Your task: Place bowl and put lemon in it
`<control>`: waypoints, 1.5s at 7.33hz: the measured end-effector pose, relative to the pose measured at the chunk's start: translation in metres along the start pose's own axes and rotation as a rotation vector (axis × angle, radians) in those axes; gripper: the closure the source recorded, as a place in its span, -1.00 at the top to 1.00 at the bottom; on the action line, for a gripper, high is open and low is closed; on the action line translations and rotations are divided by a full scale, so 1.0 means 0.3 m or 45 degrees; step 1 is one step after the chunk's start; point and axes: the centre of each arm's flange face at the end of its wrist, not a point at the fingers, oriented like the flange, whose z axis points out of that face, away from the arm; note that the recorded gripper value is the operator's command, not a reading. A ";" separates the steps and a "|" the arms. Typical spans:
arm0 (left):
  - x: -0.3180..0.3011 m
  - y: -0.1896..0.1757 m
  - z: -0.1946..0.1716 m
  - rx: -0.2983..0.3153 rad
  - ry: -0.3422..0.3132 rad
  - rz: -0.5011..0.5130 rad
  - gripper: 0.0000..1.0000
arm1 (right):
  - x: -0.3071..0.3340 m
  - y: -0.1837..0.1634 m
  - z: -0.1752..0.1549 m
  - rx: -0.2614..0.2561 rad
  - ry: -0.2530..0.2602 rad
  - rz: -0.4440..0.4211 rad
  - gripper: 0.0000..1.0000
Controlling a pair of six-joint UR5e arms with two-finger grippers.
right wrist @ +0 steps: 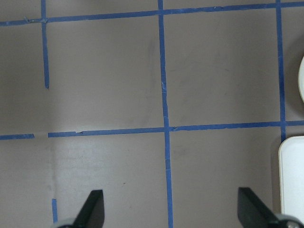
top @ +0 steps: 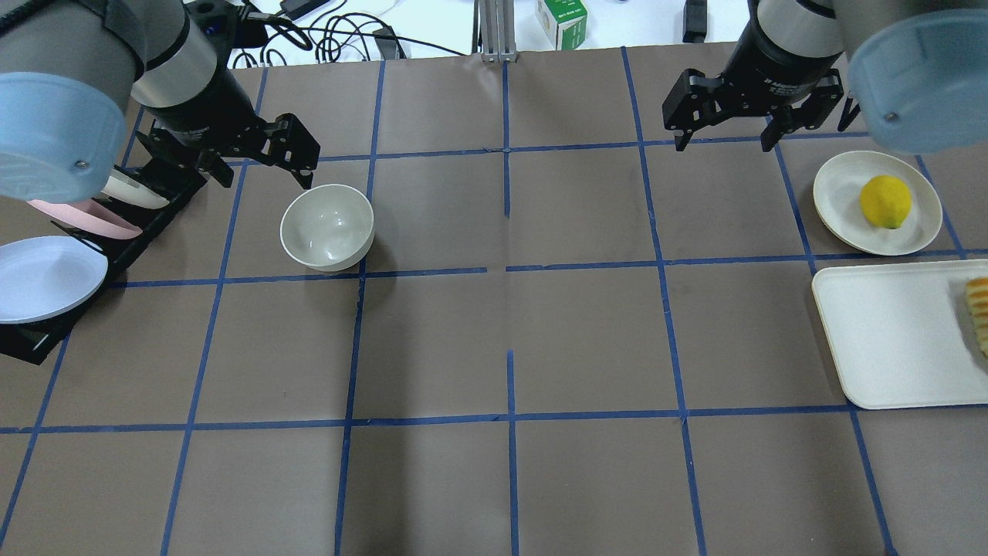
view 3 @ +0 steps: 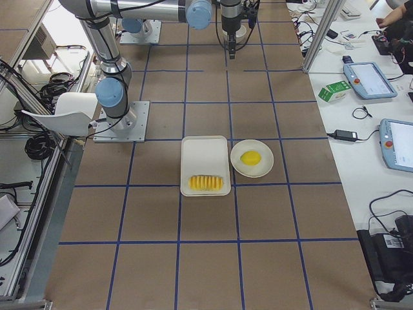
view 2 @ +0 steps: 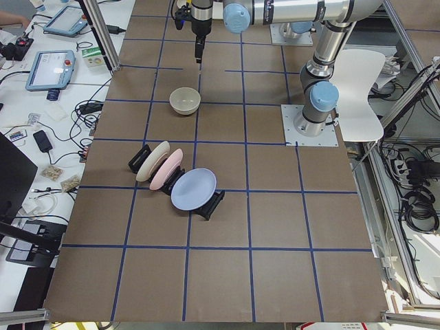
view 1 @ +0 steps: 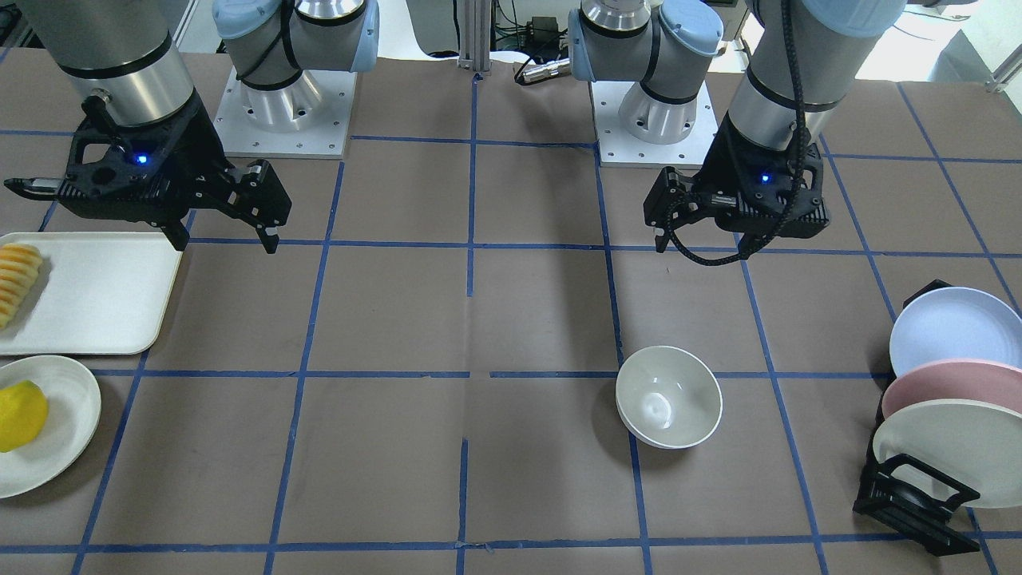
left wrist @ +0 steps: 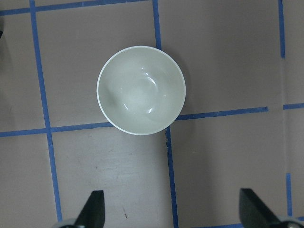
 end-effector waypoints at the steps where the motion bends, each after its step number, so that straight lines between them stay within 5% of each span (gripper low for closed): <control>1: 0.000 0.000 0.001 -0.001 0.002 0.000 1.00 | 0.000 0.000 0.000 0.000 0.000 0.000 1.00; 4: 0.000 0.002 0.001 -0.002 0.001 0.000 1.00 | 0.007 0.000 0.010 -0.009 0.002 -0.005 1.00; 6: -0.003 0.001 0.001 -0.002 -0.003 0.000 1.00 | 0.107 -0.017 0.017 -0.039 0.101 -0.065 1.00; 8: -0.010 0.000 0.003 -0.004 -0.004 -0.005 1.00 | 0.390 -0.045 0.027 -0.105 0.141 -0.056 1.00; 11: -0.036 -0.015 0.028 -0.021 -0.002 -0.009 1.00 | 0.934 -0.075 0.111 -0.144 0.065 -0.138 1.00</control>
